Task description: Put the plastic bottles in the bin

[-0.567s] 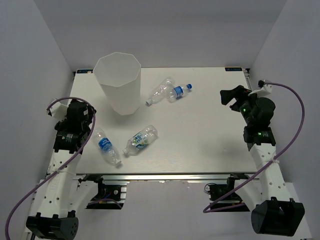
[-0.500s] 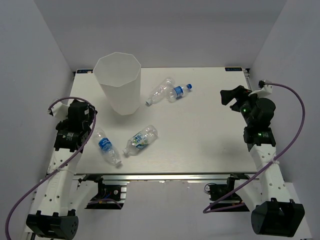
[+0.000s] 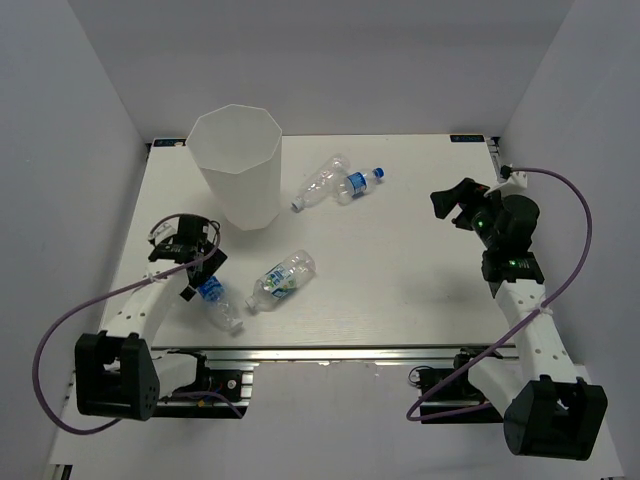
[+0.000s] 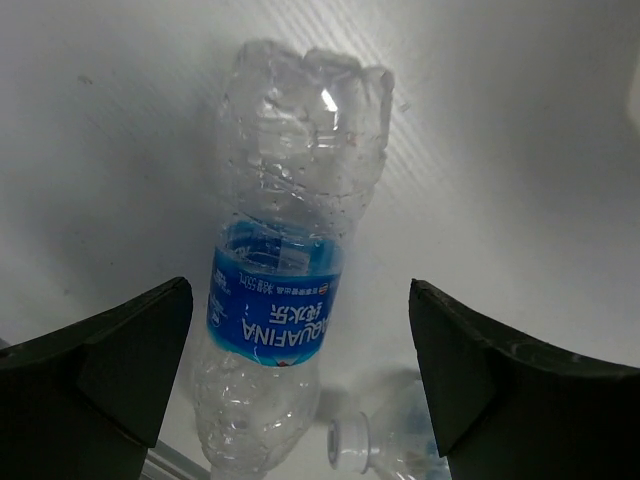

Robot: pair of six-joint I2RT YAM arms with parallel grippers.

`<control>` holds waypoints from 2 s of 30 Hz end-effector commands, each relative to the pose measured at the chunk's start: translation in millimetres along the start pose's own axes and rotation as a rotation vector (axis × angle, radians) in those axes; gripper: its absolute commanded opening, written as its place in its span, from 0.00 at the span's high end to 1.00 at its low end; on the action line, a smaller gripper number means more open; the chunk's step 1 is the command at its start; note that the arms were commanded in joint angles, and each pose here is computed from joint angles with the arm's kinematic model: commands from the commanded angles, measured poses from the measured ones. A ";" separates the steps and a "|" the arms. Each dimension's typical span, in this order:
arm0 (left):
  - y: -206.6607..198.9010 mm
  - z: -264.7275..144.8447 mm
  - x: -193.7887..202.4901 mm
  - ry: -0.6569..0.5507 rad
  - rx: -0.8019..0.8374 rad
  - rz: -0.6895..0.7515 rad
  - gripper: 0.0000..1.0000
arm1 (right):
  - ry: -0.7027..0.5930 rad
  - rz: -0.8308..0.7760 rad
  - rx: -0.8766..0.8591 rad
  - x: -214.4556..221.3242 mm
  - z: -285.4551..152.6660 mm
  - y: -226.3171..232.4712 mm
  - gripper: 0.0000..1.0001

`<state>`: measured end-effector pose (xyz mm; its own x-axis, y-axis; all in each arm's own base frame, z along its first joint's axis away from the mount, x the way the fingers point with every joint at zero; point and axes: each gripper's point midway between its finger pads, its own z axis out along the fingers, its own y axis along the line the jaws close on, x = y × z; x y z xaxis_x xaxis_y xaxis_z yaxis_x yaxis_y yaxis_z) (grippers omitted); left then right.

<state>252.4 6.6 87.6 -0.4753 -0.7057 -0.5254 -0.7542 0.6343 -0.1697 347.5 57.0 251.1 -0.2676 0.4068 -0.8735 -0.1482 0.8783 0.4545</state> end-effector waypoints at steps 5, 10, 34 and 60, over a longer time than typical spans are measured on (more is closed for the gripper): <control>-3.2 35.8 32.7 0.092 -0.004 -0.001 0.02 | 0.001 -0.037 -0.028 -6.7 3.0 5.9 0.11; 3.5 47.2 39.6 0.116 -0.065 0.016 0.37 | -0.004 -0.040 -0.017 -7.8 2.2 4.2 0.10; -170.3 -238.1 -257.9 -0.708 0.675 -0.140 0.68 | -0.064 -0.113 -0.111 -9.1 -6.3 17.6 0.11; -278.0 -297.3 -61.8 -0.419 1.393 0.653 0.02 | 0.023 -0.082 -0.184 5.9 4.8 25.7 0.11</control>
<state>413.7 -166.5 425.3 -0.1679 -0.3240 -0.9310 0.3974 0.8420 -0.3647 347.0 79.8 235.9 -0.3184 0.3335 -0.8874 -0.2954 0.8546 0.4271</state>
